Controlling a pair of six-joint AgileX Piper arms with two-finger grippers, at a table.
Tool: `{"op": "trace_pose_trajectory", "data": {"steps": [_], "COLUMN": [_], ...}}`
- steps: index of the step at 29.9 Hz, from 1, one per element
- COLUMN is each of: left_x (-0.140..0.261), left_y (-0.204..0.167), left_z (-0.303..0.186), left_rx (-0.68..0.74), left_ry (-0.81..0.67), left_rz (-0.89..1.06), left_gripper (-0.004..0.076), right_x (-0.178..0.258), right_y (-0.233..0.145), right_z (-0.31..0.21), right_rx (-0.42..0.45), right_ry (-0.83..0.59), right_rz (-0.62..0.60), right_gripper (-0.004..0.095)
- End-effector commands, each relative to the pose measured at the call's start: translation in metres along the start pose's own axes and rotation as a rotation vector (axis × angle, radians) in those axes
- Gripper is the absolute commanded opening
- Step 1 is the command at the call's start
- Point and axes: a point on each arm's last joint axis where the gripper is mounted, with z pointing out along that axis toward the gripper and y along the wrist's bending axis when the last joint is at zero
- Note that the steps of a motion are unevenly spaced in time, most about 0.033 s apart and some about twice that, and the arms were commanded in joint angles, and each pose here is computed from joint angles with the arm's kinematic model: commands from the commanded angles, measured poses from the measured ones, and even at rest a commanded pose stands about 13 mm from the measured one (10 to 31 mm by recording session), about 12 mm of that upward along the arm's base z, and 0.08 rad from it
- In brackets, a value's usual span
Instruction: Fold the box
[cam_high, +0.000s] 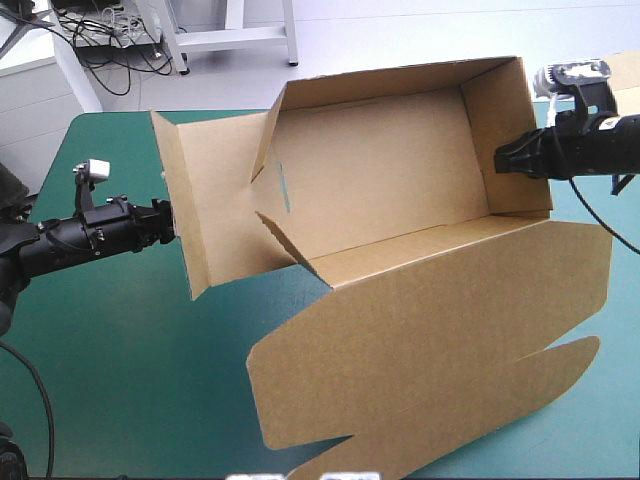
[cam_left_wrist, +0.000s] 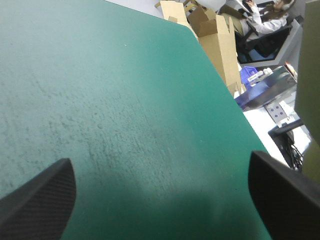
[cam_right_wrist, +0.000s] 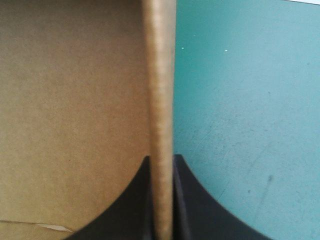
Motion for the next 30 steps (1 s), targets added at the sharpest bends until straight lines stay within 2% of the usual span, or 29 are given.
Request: {"op": "trace_pose_trajectory", "data": {"steps": [1,5,12,19,30], "left_x": [-0.005,-0.005,-0.002,-0.005,-0.002], "left_y": [-0.030,-0.039,-0.052,-0.069,-0.090], "left_z": [0.002,0.010,0.017,0.009,-0.003], "left_rx": [0.163,0.223,0.272,0.325,0.342], "left_ry": [-0.015,-0.021,-0.002,-0.069,-0.105], "left_rz": [0.018,0.013,0.034,0.060,0.146], "left_gripper": [0.0703,0.0703,0.0703,0.0703,0.0703], "right_x": [-0.011,-0.015,-0.015,-0.018,-0.029], "right_y": [0.024,0.030,0.025,0.027,0.061], "right_z": [-0.015,-0.010,-0.008,-0.006,0.009], "right_rx": [-0.038,-0.041,0.060,0.079,0.097], "right_ry": [-0.107,-0.130,-0.128,-0.152,-0.221], "right_rz": [-0.016,-0.029,-0.021,-0.033,-0.083], "right_gripper": [-0.0016,-0.0016,-0.0016,-0.0012,-0.0012]}}
